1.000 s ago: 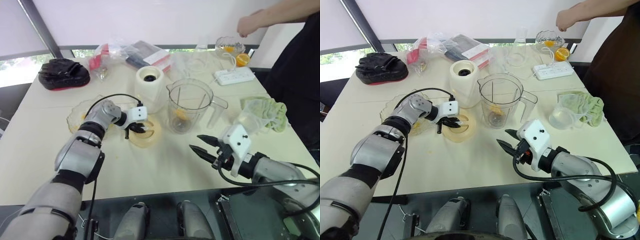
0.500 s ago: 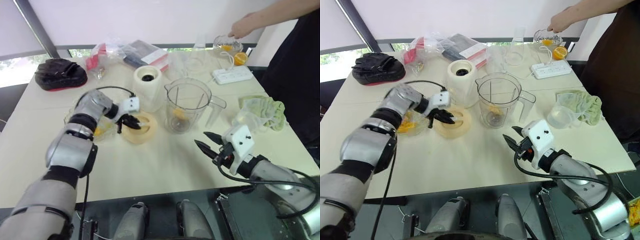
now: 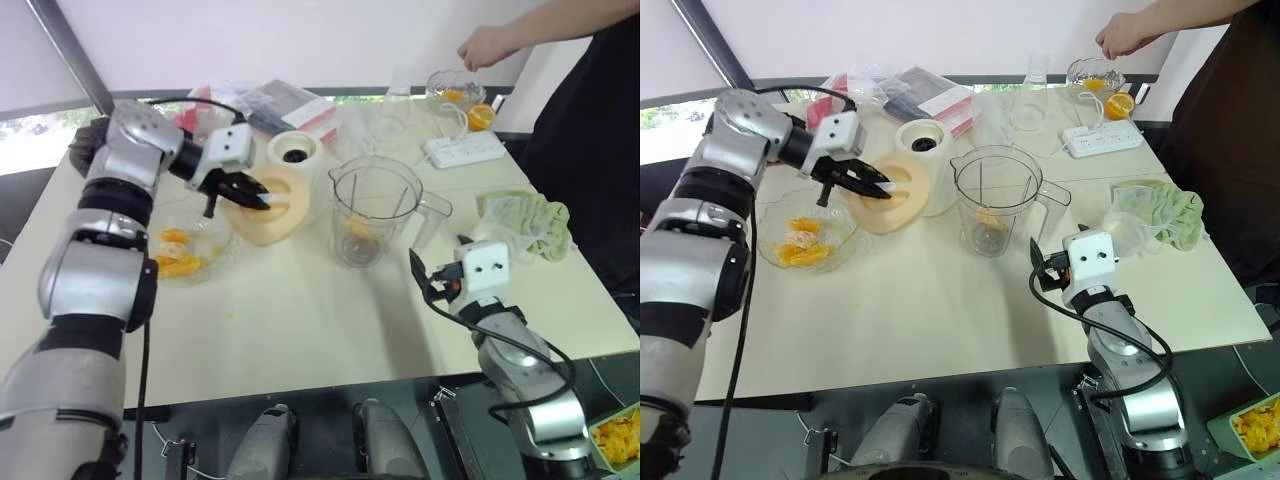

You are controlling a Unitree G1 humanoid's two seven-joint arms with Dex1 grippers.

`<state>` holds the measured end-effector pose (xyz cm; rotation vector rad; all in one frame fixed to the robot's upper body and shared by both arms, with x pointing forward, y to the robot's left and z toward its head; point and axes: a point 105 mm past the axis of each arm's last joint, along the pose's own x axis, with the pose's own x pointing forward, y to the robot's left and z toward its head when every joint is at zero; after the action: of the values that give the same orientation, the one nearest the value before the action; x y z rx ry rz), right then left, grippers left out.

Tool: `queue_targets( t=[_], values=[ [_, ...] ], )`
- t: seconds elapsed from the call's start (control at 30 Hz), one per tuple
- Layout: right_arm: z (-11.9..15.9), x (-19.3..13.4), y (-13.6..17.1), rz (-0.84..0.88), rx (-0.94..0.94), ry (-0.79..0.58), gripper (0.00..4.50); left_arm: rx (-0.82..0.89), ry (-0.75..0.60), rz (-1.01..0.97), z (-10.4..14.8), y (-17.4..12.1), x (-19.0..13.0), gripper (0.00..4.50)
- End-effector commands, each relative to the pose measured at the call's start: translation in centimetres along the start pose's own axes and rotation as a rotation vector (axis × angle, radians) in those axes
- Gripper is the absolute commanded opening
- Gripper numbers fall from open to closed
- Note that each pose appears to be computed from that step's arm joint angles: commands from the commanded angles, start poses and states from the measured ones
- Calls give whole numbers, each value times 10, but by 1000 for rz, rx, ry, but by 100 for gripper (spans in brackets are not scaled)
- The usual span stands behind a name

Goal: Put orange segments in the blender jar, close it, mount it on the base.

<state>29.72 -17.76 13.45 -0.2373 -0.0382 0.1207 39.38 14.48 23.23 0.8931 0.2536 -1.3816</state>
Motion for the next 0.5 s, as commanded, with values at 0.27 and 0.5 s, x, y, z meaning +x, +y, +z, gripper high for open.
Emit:
queue_targets(
  t=[0.27,0.5],
  values=[
    [7,28,-7,-121,46,-85,445,104,-14,79,47,25,-30,25],
    [8,43,-7,-162,83,-100,445,107,-46,83,58,28,-30,25]
  ],
)
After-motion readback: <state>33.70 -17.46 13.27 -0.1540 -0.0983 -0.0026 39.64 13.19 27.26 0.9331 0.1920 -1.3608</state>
